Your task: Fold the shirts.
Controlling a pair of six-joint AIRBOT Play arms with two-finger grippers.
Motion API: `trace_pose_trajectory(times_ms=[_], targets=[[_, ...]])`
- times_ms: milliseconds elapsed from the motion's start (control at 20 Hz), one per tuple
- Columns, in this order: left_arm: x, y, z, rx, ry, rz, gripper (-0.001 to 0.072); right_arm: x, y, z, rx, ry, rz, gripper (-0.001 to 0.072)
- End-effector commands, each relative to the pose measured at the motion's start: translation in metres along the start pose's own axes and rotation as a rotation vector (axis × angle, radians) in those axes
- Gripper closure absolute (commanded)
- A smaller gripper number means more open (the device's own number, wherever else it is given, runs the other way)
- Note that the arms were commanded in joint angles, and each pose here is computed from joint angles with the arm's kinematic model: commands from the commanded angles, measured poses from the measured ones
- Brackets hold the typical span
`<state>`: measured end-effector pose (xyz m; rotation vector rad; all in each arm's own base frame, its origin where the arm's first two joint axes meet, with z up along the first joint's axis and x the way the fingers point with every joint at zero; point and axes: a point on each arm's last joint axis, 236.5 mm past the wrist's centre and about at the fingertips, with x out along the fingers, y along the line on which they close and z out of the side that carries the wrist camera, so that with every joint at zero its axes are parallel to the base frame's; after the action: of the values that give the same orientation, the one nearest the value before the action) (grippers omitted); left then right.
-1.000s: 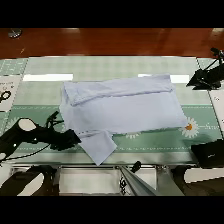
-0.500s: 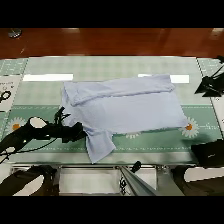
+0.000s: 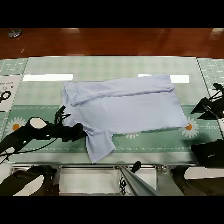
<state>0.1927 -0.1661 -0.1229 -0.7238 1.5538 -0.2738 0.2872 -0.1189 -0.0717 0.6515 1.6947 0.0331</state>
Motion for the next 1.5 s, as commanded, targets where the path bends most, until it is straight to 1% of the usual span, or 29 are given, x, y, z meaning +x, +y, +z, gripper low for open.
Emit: trace_pose_trajectory(times_ms=[0, 300, 350, 500, 550, 700, 800, 850, 1050, 1150, 1300, 1450], targets=[[-0.001, -0.002, 0.0, 0.006, -0.003, -0.005, 0.0695, 0.013, -0.006, -0.003, 0.0, 0.0, -0.009, 0.0171], [-0.001, -0.001, 0.002, 0.014, -0.008, -0.004, 0.0695, 0.046, 0.006, -0.012, -0.066, 0.054, -0.058, 0.0174], [-0.001, -0.001, 0.002, 0.013, -0.008, -0.004, 0.0695, 0.051, 0.01, -0.013, -0.079, 0.06, -0.064, 0.0188], [-0.001, -0.001, 0.005, 0.013, -0.021, -0.002, 0.0694, 0.062, 0.019, -0.022, -0.107, 0.099, -0.069, 0.0189], [-0.001, -0.002, 0.007, 0.015, -0.029, -0.002, 0.0695, 0.065, 0.021, -0.025, -0.11, 0.11, -0.07, 0.0199], [-0.008, -0.012, 0.019, 0.042, -0.06, -0.015, 0.0695, 0.064, 0.03, -0.026, -0.116, 0.102, -0.05, 0.0694], [-0.022, -0.033, 0.039, 0.114, -0.117, -0.041, 0.0695, 0.044, 0.041, -0.012, -0.144, 0.008, -0.046, 0.0695], [-0.034, -0.048, 0.053, 0.157, -0.16, -0.054, 0.0695, 0.026, 0.053, 0.001, -0.161, -0.076, -0.033, 0.0695], [-0.09, -0.116, 0.094, 0.306, -0.308, -0.126, 0.0695, -0.047, 0.118, 0.051, -0.216, -0.408, 0.11, 0.0696], [-0.11, -0.133, 0.108, 0.347, -0.362, -0.135, 0.0695, -0.058, 0.134, 0.058, -0.243, -0.449, 0.126, 0.0696], [-0.134, -0.127, 0.132, 0.345, -0.436, -0.106, 0.0695, -0.058, 0.156, 0.077, -0.292, -0.532, 0.105, 0.0696], [-0.154, -0.099, 0.159, 0.255, -0.508, -0.084, 0.0695, -0.061, 0.177, 0.11, -0.306, -0.65, 0.091, 0.0696]])
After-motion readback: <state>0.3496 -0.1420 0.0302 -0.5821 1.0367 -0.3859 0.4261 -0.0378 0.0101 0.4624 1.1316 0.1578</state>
